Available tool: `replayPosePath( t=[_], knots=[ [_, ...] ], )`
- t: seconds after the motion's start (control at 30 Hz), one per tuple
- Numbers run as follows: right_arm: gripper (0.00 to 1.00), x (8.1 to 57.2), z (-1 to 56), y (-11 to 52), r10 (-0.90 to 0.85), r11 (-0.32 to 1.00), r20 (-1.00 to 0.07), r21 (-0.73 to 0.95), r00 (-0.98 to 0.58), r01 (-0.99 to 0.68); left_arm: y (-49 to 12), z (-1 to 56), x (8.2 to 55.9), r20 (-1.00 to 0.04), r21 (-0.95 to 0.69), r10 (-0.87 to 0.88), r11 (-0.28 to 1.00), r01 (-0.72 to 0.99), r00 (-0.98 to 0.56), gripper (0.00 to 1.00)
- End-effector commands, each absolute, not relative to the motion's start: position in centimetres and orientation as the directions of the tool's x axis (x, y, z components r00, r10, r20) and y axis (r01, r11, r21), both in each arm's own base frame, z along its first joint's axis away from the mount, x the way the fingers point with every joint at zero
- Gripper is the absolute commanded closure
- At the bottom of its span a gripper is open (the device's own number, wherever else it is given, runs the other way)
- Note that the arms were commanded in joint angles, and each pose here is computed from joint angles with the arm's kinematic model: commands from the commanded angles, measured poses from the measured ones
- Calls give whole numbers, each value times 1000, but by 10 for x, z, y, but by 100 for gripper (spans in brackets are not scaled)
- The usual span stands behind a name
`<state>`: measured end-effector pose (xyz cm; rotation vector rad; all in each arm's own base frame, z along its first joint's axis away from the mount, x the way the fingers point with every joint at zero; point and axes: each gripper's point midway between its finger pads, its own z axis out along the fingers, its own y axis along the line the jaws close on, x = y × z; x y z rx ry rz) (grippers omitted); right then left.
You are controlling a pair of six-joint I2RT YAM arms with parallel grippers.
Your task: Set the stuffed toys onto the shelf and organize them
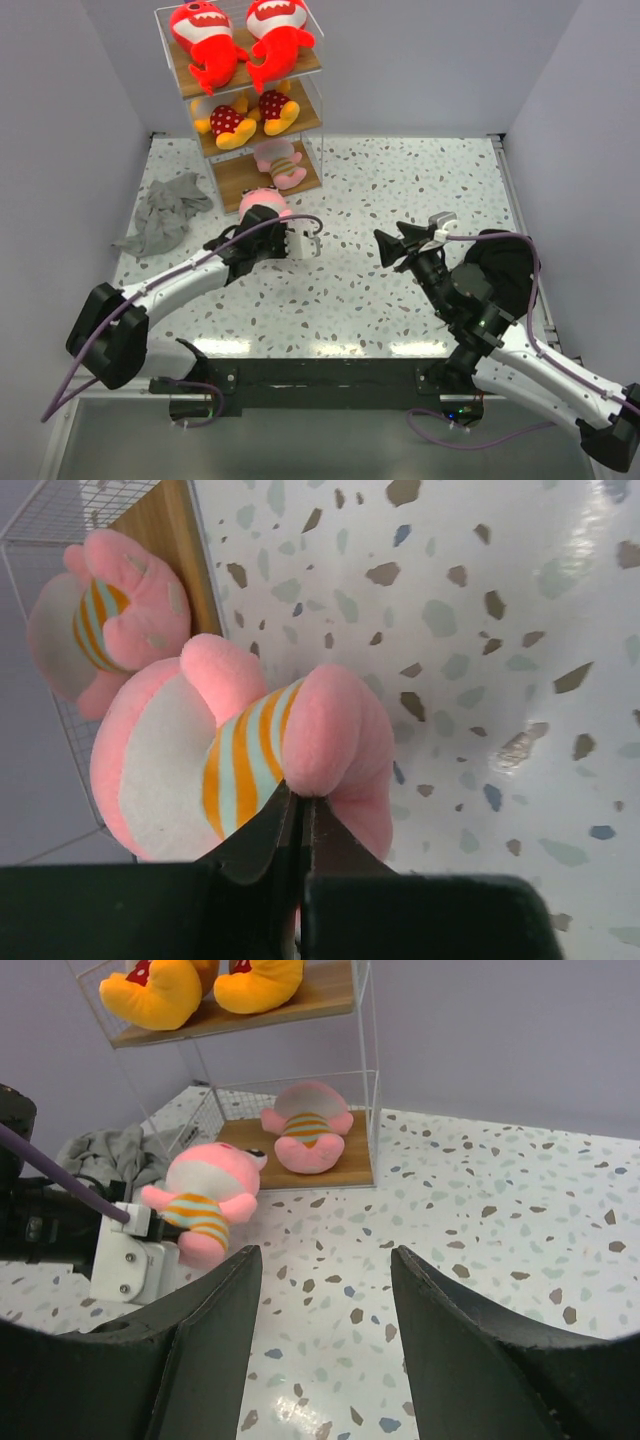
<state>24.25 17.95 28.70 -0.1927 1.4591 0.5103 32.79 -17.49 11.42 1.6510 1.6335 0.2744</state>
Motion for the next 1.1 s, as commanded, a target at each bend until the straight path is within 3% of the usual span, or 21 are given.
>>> replayPosePath(
  t=[0.0,0.17,0.63,0.83,0.9,1.07],
  knots=[
    [42,246,295,175,238,889,-969,193,61,-416,-170,143,371,-332,771,895,75,632,299,100],
    [41,248,291,175,233,892,-971,190,57,-409,-152,152,414,-275,838,920,87,539,279,100],
    [41,252,285,180,214,897,-976,180,40,-405,-134,124,477,-176,877,962,56,477,211,100],
    [41,253,284,180,210,899,-977,178,39,-400,-124,123,490,-139,890,974,44,453,179,94],
    [41,253,283,180,210,899,-977,178,39,-401,-124,125,488,-152,889,972,55,454,180,100],
    [41,254,281,181,207,900,-978,177,35,-398,-120,122,481,-173,875,972,76,478,162,100]
  ],
)
